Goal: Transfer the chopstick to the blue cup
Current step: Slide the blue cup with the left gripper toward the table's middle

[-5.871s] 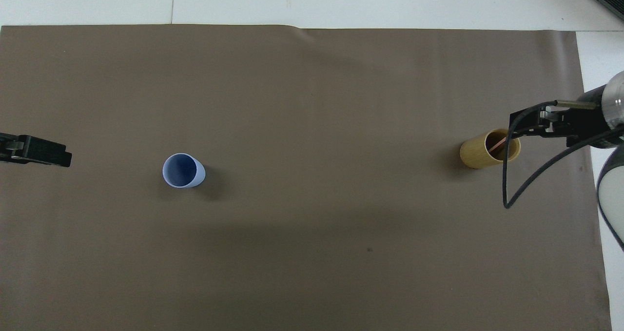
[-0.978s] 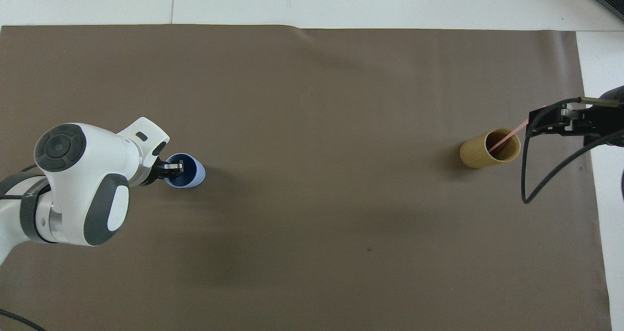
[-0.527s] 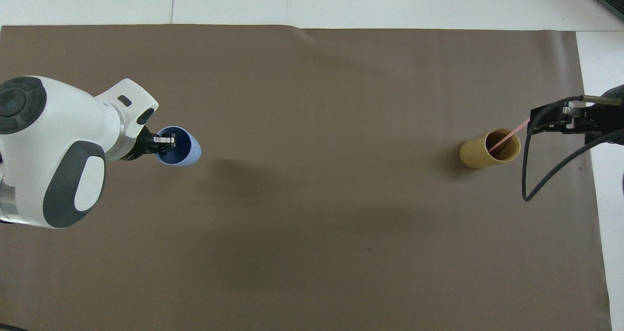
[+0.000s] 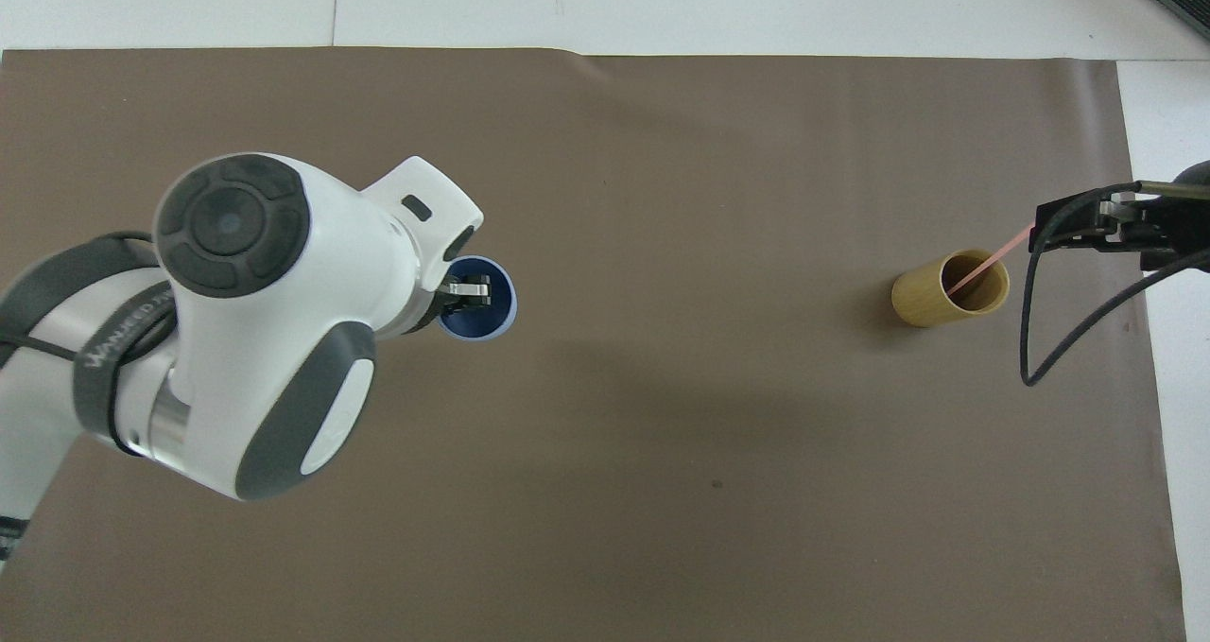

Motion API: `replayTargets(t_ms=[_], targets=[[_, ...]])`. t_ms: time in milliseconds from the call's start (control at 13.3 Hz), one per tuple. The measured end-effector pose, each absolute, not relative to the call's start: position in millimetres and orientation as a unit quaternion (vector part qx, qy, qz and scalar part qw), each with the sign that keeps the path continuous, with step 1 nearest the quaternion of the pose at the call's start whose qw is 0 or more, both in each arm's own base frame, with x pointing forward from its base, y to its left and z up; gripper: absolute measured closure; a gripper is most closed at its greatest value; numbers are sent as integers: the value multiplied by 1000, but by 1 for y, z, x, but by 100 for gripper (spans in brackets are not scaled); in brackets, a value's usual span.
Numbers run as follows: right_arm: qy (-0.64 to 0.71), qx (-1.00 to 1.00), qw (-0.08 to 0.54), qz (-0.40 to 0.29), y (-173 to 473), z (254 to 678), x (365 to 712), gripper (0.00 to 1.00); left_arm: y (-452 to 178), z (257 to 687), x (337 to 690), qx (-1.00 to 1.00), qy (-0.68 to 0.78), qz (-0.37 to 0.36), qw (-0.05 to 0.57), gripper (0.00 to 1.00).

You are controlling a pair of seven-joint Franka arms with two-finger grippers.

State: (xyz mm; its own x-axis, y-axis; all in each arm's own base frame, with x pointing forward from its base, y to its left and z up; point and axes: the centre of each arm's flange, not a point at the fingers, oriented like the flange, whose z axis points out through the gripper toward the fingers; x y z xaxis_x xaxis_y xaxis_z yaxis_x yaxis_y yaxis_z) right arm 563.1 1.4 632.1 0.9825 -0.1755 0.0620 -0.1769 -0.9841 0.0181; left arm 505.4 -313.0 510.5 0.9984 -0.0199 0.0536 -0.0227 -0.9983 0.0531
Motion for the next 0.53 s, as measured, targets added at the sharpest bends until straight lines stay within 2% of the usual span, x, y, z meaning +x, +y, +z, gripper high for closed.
replayTargets(t_ms=[301,527], targets=[[-54,997,7,49,2,634,568,0,-411,439,478,999,-17,26,36,95],[-20,998,6,62,3,629,572,0,-435,415,474,998,-29,33,46,95]])
